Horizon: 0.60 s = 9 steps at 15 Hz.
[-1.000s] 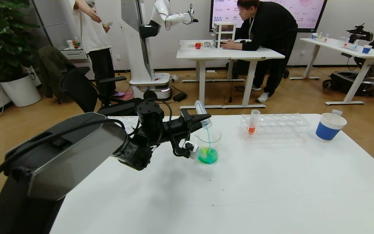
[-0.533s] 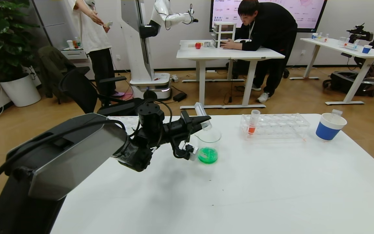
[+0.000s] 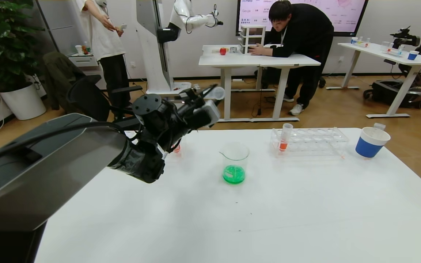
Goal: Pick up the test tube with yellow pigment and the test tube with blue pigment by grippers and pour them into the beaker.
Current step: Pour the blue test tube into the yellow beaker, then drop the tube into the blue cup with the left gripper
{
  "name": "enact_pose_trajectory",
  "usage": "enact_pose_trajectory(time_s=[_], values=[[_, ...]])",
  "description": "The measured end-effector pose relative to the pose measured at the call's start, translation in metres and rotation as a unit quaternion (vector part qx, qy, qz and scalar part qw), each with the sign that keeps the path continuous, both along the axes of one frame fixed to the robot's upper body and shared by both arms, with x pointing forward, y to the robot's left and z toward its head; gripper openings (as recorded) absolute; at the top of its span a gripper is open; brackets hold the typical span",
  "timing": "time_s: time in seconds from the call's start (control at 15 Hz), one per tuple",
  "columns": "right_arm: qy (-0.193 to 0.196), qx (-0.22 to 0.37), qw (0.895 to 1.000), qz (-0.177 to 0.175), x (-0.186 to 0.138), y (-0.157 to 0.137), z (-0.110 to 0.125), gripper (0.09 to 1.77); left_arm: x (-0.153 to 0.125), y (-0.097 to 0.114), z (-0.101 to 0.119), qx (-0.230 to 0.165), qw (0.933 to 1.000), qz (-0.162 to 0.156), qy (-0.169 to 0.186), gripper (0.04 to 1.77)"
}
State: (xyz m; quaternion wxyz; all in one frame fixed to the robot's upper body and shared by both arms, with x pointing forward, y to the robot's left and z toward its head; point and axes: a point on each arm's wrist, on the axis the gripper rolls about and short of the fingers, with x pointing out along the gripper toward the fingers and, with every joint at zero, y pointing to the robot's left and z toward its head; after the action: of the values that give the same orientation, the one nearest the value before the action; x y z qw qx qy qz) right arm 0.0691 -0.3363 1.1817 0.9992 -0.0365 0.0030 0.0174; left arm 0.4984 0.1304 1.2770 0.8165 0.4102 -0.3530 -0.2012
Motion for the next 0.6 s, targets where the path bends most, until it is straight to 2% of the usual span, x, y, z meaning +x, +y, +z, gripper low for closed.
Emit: enact_pose_trajectory(time_s=[0.07,0.13,0.2,0.27,0.4,0.47,0.6], values=[[0.0,0.0,1.0,0.0,0.0,0.0,0.0,1.74,-0.007,-0.004,0.007,-0.098,0.9934,0.046,0.039,0.51],[0.0,0.0,1.0,0.0,0.0,0.0,0.0,1.74,-0.013,-0.008,0.011,-0.164,0.9813,0.079,0.065,0.51],[0.0,0.0,1.0,0.0,0.0,0.0,0.0,1.74,-0.018,-0.011,0.015,-0.226,0.9636,0.114,0.087,0.51],[0.0,0.0,1.0,0.0,0.0,0.0,0.0,1.74,-0.02,-0.011,0.018,-0.273,0.9452,0.143,0.107,0.51],[0.0,0.0,1.0,0.0,0.0,0.0,0.0,1.74,-0.02,-0.009,0.022,-0.363,0.9003,0.181,0.159,0.51],[0.0,0.0,1.0,0.0,0.0,0.0,0.0,1.74,-0.018,-0.008,0.025,-0.398,0.8777,0.2,0.178,0.51],[0.0,0.0,1.0,0.0,0.0,0.0,0.0,1.74,-0.012,-0.007,0.034,-0.446,0.8383,0.226,0.217,0.51]])
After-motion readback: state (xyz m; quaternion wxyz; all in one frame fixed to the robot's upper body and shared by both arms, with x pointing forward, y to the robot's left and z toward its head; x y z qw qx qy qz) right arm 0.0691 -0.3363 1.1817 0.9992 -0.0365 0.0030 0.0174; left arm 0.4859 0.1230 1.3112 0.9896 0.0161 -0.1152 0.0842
